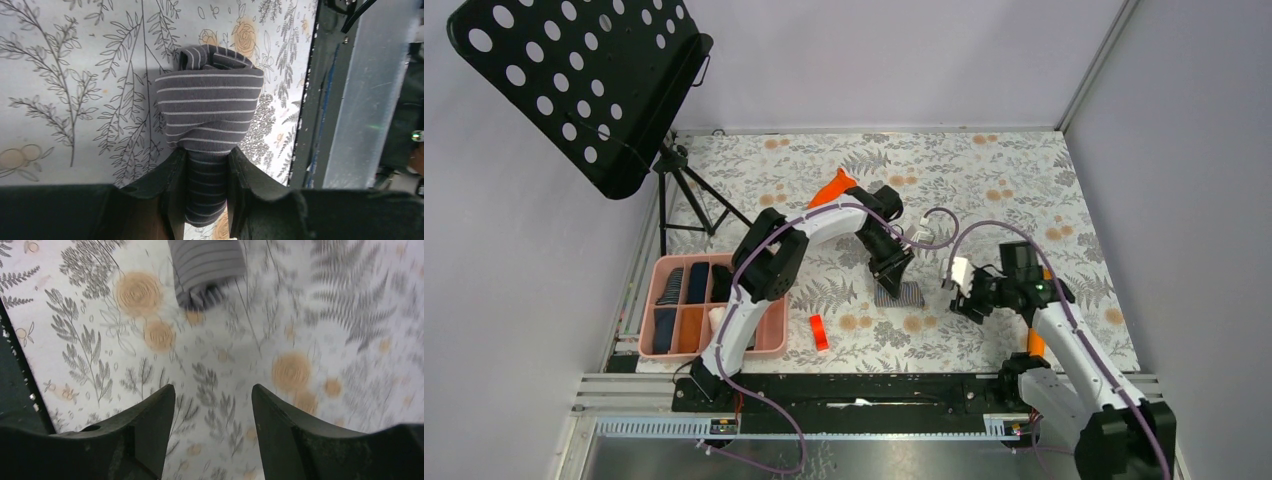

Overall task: Roll the underwear
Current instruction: Roll the underwear to the center of the board.

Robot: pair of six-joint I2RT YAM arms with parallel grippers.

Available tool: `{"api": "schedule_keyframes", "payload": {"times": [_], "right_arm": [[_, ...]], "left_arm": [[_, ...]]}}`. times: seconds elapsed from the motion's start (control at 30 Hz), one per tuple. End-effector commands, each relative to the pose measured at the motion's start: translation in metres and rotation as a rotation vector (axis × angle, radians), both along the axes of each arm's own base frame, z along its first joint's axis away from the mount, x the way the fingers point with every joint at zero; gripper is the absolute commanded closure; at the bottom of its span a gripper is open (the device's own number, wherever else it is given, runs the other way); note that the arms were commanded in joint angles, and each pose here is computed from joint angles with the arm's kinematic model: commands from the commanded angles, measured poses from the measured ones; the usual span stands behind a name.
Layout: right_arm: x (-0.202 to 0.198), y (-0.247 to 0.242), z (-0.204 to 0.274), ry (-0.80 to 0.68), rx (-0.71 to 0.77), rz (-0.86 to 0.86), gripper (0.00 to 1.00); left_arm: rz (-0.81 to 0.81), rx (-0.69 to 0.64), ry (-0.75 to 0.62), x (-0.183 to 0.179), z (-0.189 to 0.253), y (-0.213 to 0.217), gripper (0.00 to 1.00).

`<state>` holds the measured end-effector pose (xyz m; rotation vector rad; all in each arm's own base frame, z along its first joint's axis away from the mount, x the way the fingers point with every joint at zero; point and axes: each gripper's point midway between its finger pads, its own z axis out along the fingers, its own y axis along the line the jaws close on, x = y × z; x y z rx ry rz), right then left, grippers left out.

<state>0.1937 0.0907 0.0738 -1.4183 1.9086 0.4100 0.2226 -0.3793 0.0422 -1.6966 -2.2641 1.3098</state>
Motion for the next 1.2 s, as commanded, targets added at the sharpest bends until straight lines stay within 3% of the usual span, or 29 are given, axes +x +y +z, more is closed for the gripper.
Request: {"api": "schedule_keyframes", "payload": {"times": [0.0,0.3,0.57,0.7,0.87,1.03,1.17], "right_arm": [[0.030,0.037,0.017,-0.199,-0.045,0.180,0.36],[0.020,0.103,0.008,-0.210,-0.036,0.417,0.29],[0.031,0.113,-0.024,-0.242,-0.103,0.412,0.29],[0.028,0.111,-0.042,-0.215,-0.131,0.428,0.44],[0.011,0.104,-0.055,-0.131,-0.157,0.476,0.75],[-0.003,0.096,-0.063,-0.010,-0.181,0.457,0.86],[-0.012,0.092,-0.069,0.097,-0.177,0.412,0.90]], "left_arm": [[0.019,0.148,0.096,-0.017,-0.035,0.017,0.72],[0.026,0.148,0.067,-0.009,-0.035,0.019,0.71],[0.029,0.132,0.063,-0.007,-0.031,0.017,0.69],[0.031,0.127,0.051,-0.003,-0.029,0.016,0.66],[0.091,0.075,-0.007,0.021,-0.010,0.018,0.54],[0.257,-0.109,-0.259,0.081,0.057,0.048,0.49],[0.303,-0.282,-0.716,0.092,0.111,0.083,0.42]]}}
